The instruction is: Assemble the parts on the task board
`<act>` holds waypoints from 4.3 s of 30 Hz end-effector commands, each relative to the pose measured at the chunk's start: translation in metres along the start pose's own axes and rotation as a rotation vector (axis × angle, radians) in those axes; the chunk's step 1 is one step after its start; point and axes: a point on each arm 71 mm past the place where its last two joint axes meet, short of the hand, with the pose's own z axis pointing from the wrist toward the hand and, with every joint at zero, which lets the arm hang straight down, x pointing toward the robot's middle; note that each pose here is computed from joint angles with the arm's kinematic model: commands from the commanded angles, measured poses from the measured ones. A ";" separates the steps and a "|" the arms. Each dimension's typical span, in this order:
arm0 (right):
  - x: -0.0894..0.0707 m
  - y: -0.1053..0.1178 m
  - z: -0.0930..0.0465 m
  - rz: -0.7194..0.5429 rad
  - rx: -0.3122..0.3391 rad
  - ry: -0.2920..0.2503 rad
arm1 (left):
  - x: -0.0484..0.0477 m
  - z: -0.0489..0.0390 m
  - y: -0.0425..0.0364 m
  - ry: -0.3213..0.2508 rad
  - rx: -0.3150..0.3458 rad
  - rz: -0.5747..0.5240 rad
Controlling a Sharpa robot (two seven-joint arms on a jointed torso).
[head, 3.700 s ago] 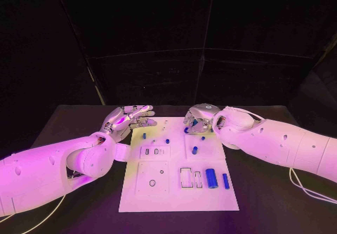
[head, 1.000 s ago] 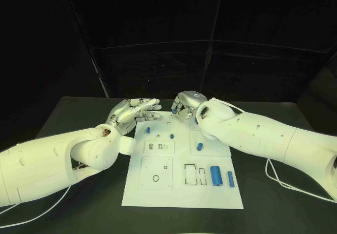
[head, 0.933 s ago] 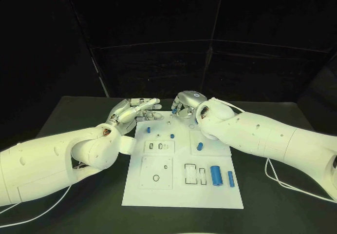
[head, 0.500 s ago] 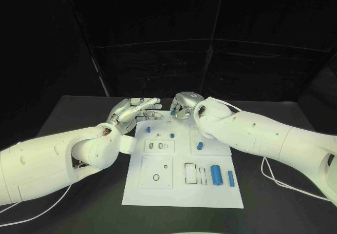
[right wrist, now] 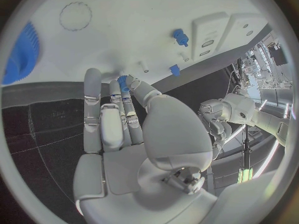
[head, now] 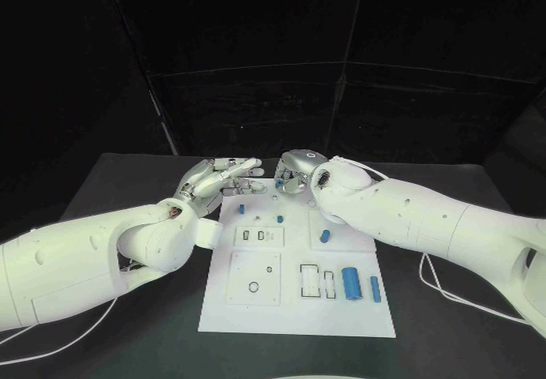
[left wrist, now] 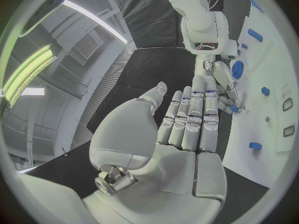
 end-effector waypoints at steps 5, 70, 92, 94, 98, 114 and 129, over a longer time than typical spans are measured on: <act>0.001 0.001 0.003 -0.008 -0.003 0.014 | 0.0024 0.0008 -0.0010 0.017 0.006 0.000; -0.013 -0.105 -0.079 0.272 0.284 0.101 | -0.0042 -0.0003 -0.0014 0.012 0.005 0.002; -0.013 -0.104 -0.075 0.183 0.305 0.103 | -0.0050 0.0001 -0.0011 0.012 0.003 0.002; -0.013 -0.104 -0.075 0.179 0.304 0.100 | -0.0050 0.0002 -0.0011 0.012 0.003 0.002; -0.013 -0.103 -0.075 0.173 0.301 0.099 | -0.0048 0.0004 -0.0010 0.012 0.002 0.002; -0.015 -0.097 -0.074 0.173 0.270 0.061 | -0.0046 0.0004 -0.0008 0.013 0.002 0.001; -0.024 -0.054 -0.073 0.140 0.132 -0.048 | -0.0067 0.0004 -0.0011 0.010 0.003 0.002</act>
